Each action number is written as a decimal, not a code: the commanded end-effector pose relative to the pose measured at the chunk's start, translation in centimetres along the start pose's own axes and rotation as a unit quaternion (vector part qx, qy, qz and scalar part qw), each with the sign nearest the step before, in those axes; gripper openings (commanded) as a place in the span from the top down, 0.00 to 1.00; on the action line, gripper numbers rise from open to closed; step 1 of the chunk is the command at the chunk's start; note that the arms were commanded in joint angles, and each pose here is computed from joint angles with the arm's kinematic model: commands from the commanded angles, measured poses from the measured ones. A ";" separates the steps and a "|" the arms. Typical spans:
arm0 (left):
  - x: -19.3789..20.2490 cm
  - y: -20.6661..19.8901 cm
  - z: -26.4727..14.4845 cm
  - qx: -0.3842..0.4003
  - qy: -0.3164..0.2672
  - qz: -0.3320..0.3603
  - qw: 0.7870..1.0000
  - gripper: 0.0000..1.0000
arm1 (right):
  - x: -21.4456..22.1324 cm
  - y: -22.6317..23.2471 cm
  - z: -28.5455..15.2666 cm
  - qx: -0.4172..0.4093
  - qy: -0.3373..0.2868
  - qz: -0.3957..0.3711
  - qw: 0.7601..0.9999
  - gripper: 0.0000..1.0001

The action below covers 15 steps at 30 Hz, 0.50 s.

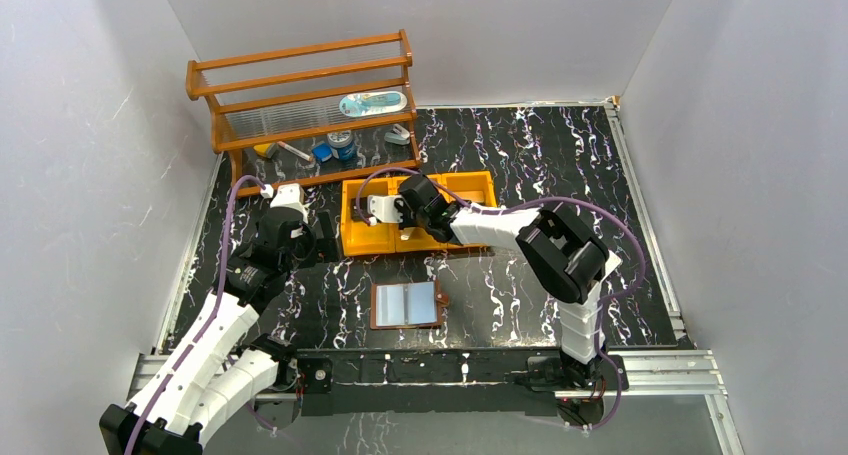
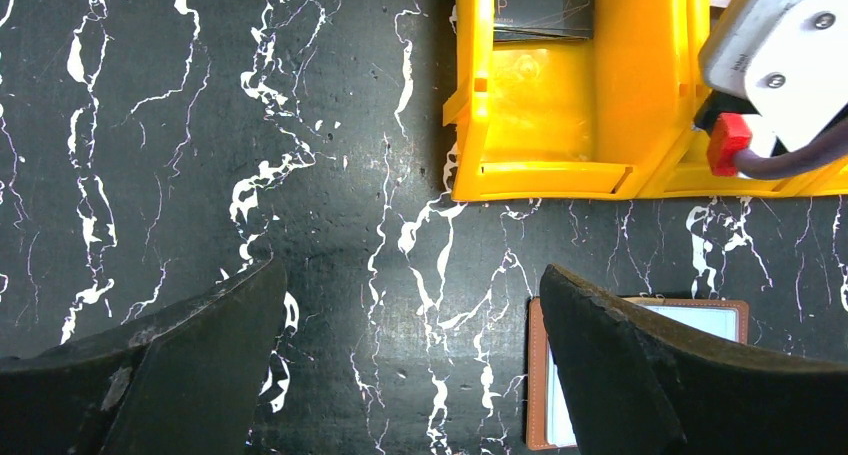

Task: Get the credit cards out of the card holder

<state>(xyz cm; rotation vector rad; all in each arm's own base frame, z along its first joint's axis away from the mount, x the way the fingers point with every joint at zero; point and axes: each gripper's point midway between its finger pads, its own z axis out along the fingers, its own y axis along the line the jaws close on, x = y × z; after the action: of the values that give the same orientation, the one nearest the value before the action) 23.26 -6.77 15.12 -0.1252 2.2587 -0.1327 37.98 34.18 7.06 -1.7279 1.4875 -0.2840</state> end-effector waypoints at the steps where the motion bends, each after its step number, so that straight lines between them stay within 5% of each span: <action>1: -0.8 0.4 -0.4 -0.010 -0.011 0.005 1.000 0.02 | -1.2 -2.6 0.4 0.036 -0.009 -0.002 0.999 0.97; 15: -0.7 0.4 -0.2 -0.011 -0.006 0.009 1.000 0.02 | -1.4 -2.7 -0.6 0.031 -0.015 0.000 0.999 0.97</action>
<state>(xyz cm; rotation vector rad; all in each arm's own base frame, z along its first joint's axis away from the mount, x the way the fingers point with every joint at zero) 23.29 -6.74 14.94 -0.1126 2.2662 -0.1237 38.43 34.27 6.79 -1.7409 1.4814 -0.3105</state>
